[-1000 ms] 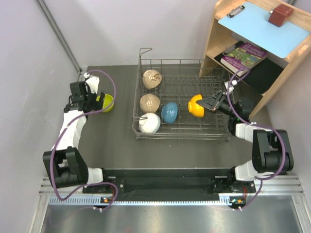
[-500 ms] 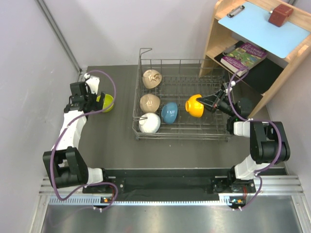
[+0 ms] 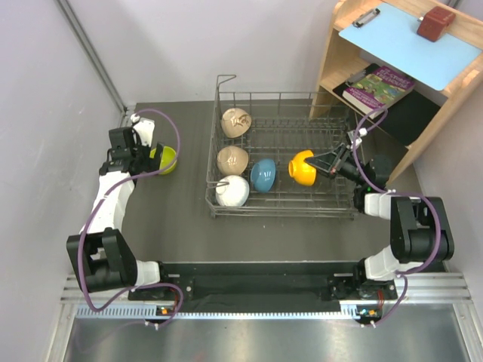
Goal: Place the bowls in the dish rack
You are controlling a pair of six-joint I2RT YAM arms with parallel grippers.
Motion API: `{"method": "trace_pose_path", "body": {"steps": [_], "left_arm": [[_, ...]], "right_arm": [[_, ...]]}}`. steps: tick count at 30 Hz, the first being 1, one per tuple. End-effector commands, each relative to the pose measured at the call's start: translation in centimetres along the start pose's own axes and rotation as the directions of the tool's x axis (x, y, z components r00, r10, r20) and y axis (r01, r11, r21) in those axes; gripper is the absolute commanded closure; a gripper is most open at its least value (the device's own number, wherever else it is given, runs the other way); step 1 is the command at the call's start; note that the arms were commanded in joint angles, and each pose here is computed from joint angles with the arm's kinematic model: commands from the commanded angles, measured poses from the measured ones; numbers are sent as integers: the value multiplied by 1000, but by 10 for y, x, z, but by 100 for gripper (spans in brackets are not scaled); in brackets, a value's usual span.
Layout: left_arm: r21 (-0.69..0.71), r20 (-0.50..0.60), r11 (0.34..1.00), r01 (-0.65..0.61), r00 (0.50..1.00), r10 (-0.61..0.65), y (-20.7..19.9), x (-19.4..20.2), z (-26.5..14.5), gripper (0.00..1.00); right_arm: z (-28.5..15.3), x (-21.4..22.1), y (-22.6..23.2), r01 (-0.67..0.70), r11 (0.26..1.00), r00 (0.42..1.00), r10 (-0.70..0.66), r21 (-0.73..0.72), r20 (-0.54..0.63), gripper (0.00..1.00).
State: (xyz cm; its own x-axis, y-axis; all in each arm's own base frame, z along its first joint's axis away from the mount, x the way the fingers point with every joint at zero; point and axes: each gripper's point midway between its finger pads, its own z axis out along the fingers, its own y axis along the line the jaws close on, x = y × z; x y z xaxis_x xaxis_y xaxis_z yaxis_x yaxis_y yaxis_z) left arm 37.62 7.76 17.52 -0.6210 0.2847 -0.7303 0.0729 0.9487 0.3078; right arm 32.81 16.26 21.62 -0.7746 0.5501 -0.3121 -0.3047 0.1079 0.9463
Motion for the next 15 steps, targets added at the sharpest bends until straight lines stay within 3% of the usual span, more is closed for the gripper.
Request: {"method": "trace_pose_path", "body": {"steps": [1, 11, 15], "left_arm": [[-16, 62, 1000, 18, 998, -17, 7, -20, -5, 1], [-16, 56, 1000, 6, 998, -5, 5, -12, -3, 1], [12, 62, 1000, 9, 998, -10, 0, -12, -2, 1]], "right_arm": [[-2, -11, 0, 150, 989, 988, -151, 10, 33, 100], [-2, -23, -46, 112, 984, 992, -119, 135, 39, 100], [-1, -25, -53, 109, 984, 993, -116, 140, 37, 93]]}}
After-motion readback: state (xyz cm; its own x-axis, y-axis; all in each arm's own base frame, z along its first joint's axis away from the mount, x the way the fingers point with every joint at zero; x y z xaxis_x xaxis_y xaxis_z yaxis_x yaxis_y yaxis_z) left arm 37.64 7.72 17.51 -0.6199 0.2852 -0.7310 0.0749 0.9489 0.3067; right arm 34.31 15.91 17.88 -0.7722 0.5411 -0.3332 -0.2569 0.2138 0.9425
